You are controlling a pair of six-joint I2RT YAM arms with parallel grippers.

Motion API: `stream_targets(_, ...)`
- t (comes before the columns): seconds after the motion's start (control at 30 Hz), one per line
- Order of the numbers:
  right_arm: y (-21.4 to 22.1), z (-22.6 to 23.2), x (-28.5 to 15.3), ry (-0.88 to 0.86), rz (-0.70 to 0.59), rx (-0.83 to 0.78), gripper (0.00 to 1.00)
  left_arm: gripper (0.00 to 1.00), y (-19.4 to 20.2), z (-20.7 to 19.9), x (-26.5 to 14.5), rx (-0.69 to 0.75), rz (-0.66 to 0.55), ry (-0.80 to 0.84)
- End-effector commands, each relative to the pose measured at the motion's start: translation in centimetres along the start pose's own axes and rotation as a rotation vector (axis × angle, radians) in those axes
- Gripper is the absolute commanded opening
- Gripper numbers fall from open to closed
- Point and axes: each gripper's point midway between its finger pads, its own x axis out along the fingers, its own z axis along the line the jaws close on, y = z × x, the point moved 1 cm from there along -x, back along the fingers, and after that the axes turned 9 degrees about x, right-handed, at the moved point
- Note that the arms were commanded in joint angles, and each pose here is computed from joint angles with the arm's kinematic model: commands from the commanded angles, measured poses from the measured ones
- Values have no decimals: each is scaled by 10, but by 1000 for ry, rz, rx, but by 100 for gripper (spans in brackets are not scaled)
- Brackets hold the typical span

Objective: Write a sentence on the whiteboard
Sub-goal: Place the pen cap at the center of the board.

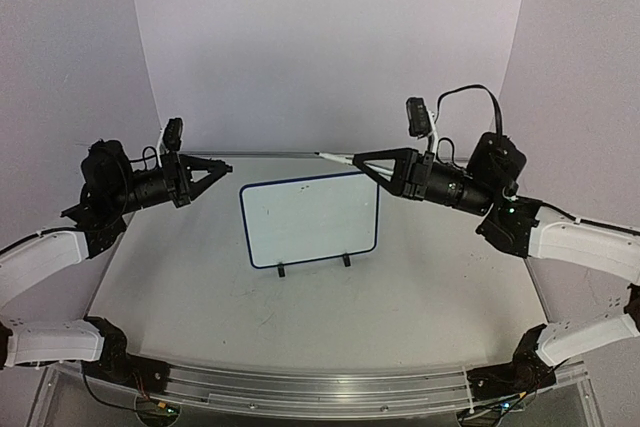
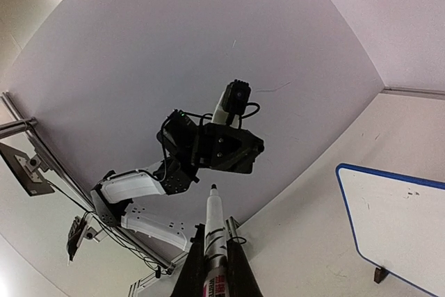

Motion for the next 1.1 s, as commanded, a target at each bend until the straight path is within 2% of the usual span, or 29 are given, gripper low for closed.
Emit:
stream_targets(0.0, 2, -4, -11, 101, 23, -94, 0, 0, 53, 39, -17, 43, 206, -229)
stream_targets(0.1, 5, -19, -18, 195, 26, -113, 0, 0, 95, 75, -38, -5, 290, -417)
stream_targets(0.27, 11, -36, -19, 257, 34, -102, 0, 0, 151, 105, -46, -153, 331, -471)
stream_targets(0.6, 45, -57, 10, 338, 139, -132, 0, 0, 203, 149, -49, -311, 441, -589)
stream_targets(0.7, 54, -60, 16, 351, 164, -143, 0, 5, 207, 155, -48, -322, 452, -604)
stream_targets(1.07, 59, -70, 15, 390, 155, -142, 0, 36, 212, 163, -53, -329, 459, -649)
